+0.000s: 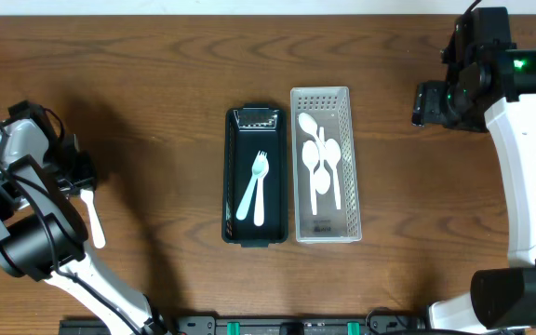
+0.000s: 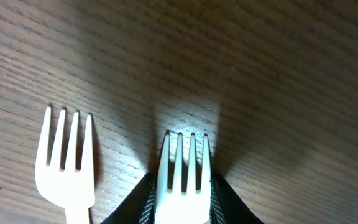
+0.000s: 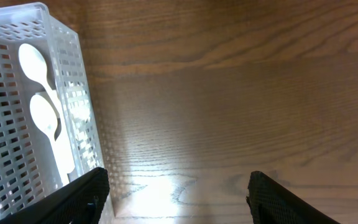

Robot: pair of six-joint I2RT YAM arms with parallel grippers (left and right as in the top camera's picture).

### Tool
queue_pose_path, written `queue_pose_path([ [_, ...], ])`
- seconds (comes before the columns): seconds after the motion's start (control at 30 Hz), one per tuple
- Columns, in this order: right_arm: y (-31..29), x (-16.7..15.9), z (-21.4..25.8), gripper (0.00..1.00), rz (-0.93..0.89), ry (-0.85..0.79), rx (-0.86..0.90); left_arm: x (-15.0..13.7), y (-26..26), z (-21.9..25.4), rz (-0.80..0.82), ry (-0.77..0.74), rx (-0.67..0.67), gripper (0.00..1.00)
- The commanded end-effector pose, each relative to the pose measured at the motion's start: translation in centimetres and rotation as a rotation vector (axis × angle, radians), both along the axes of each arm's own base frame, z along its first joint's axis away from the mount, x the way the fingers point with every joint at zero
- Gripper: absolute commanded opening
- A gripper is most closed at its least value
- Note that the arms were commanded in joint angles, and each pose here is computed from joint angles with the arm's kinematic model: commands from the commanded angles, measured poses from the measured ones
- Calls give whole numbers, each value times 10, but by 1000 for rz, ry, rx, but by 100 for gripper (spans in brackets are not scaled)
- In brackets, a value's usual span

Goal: Pack container
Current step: 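Carry the white fork into the black basket, release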

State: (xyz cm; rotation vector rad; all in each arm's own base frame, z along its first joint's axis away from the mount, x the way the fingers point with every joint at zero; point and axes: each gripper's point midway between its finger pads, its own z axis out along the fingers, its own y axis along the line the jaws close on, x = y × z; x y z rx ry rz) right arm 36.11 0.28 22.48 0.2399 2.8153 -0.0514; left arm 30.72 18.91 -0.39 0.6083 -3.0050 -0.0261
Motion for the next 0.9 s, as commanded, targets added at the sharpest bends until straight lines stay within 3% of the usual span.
queue_pose_path([
  [0.0, 2, 0, 0, 75, -6, -2, 7, -5, -9, 1, -8, 33, 8, 13],
  [0.33, 2, 8, 2, 75, -6, -37, 9, 21, -87, 104, -87, -120, 69, 8],
  [0.63, 2, 10, 3, 75, -6, -44, 9, 36, -250, 192, -303, -453, -102, 7],
  [0.87, 2, 10, 3, 75, -5, -43, 9, 33, -361, 201, -527, -561, -186, 7],
])
